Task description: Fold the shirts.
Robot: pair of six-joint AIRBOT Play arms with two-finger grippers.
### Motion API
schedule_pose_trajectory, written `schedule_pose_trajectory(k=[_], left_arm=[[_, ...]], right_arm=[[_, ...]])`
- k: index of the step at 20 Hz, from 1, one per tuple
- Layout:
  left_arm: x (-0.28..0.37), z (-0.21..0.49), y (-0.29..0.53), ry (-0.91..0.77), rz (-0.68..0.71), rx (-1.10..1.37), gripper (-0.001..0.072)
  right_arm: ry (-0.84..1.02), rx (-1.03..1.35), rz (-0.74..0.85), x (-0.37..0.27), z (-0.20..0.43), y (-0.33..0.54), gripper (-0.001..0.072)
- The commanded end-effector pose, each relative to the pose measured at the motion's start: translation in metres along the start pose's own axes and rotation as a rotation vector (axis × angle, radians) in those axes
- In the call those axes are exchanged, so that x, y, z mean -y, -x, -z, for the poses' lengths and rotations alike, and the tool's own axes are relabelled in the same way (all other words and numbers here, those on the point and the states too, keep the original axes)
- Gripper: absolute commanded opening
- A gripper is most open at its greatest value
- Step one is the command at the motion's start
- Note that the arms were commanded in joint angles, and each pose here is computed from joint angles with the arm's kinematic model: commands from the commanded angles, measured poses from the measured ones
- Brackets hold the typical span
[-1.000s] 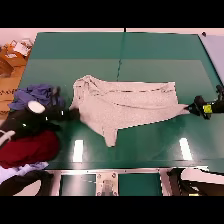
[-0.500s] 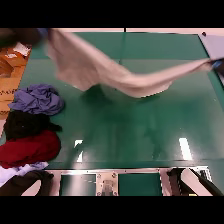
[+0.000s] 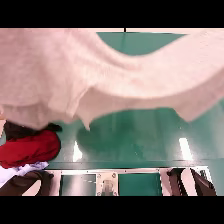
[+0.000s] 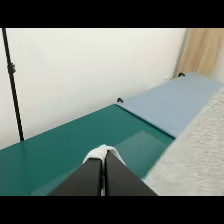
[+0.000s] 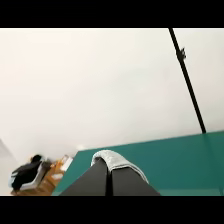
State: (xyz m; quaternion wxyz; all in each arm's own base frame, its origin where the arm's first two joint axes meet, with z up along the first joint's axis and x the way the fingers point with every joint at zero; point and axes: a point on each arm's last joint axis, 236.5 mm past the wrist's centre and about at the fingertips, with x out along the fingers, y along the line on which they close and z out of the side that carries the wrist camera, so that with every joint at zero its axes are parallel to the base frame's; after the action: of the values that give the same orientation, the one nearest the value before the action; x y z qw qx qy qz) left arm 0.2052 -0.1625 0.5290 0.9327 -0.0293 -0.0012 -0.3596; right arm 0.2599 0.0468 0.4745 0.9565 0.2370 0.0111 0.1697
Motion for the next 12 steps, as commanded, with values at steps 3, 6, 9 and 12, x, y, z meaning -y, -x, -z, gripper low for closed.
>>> schedule_pose_trajectory(k=[3, 6, 9, 12], left_arm=[[-0.066, 0.074, -0.03, 0.097, -0.174, -0.208, 0.0021], [-0.115, 0.187, -0.07, 0.256, -0.239, -0.441, 0.0021], [-0.166, 0.312, -0.117, 0.408, -0.307, -0.587, 0.0021], [-0.214, 0.418, -0.157, 0.514, -0.387, -0.667, 0.0021]], right_arm=[[-0.085, -0.053, 0.15, 0.076, 0.008, -0.019, 0.001], [-0.223, -0.204, 0.208, 0.159, 0.07, -0.049, 0.001], [-0.348, -0.387, 0.282, 0.245, 0.177, -0.086, 0.001], [-0.459, -0.511, 0.38, 0.321, 0.273, -0.114, 0.0011]])
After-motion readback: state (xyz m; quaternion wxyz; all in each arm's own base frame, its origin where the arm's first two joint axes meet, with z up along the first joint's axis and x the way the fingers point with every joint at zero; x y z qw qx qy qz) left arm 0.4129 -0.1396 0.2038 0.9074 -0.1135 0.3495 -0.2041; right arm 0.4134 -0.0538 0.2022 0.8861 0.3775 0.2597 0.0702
